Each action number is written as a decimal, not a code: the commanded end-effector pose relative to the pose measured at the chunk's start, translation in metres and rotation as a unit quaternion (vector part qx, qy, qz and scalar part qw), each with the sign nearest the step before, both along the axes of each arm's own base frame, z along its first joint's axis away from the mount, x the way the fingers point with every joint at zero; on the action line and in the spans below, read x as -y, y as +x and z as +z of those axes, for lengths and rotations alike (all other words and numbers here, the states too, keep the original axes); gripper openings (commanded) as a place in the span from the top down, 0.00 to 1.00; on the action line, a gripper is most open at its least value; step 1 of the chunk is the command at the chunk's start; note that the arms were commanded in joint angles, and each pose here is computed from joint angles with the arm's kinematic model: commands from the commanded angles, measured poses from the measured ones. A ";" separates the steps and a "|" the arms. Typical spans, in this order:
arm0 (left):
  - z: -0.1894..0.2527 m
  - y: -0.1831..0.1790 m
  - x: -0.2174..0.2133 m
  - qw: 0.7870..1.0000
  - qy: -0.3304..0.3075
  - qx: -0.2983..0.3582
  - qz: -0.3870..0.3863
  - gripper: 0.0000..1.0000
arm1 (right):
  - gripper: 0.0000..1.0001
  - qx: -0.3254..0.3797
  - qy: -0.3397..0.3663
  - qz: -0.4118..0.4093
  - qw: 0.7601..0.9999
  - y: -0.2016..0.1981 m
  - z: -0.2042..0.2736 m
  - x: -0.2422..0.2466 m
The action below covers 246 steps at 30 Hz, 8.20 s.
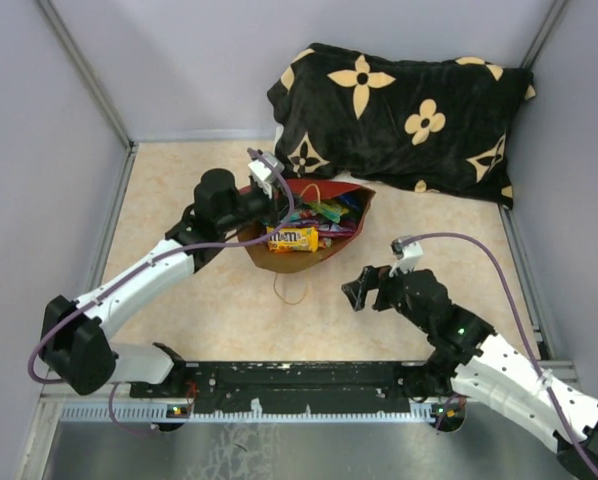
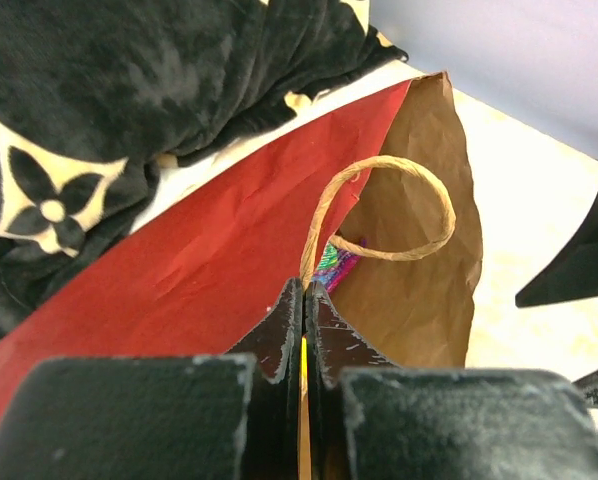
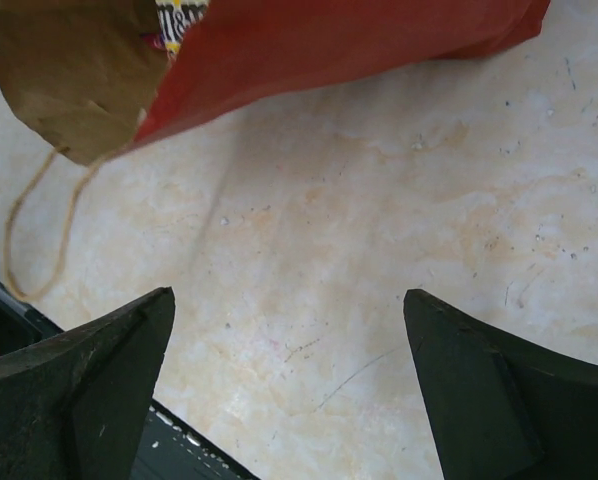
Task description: Take the snacks out of the paper bag
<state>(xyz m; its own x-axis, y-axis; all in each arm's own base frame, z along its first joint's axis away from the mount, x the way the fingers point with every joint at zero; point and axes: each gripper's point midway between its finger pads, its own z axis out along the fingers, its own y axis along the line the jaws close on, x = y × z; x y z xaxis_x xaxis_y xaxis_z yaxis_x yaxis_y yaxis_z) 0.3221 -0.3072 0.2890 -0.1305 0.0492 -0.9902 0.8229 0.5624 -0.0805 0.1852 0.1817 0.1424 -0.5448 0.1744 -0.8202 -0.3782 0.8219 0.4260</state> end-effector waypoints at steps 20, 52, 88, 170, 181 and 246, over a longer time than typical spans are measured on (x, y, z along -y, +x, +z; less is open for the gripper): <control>-0.018 -0.072 -0.002 0.999 -0.024 -0.026 -0.016 1.00 | 0.01 0.139 0.036 -0.022 0.989 0.004 0.147 0.023; -0.075 -0.124 -0.014 0.991 -0.031 -0.116 -0.051 1.00 | 0.96 -0.035 -0.177 -0.257 0.949 0.450 0.029 0.127; -0.100 -0.127 -0.019 0.980 -0.055 -0.189 -0.010 1.00 | 0.01 0.210 0.050 -0.031 0.976 0.354 0.223 -0.084; -0.017 0.050 -0.061 0.955 -0.011 -0.244 0.167 1.00 | 0.01 0.207 -0.021 0.146 0.967 -0.018 0.080 -0.130; -0.018 0.052 -0.079 0.955 -0.071 -0.238 0.163 1.00 | 0.04 0.201 0.037 0.132 0.970 -0.044 0.076 -0.177; -0.021 -0.009 -0.008 0.973 -0.034 -0.227 0.032 1.00 | 0.27 -0.105 0.202 -0.143 0.963 0.070 -0.089 -0.111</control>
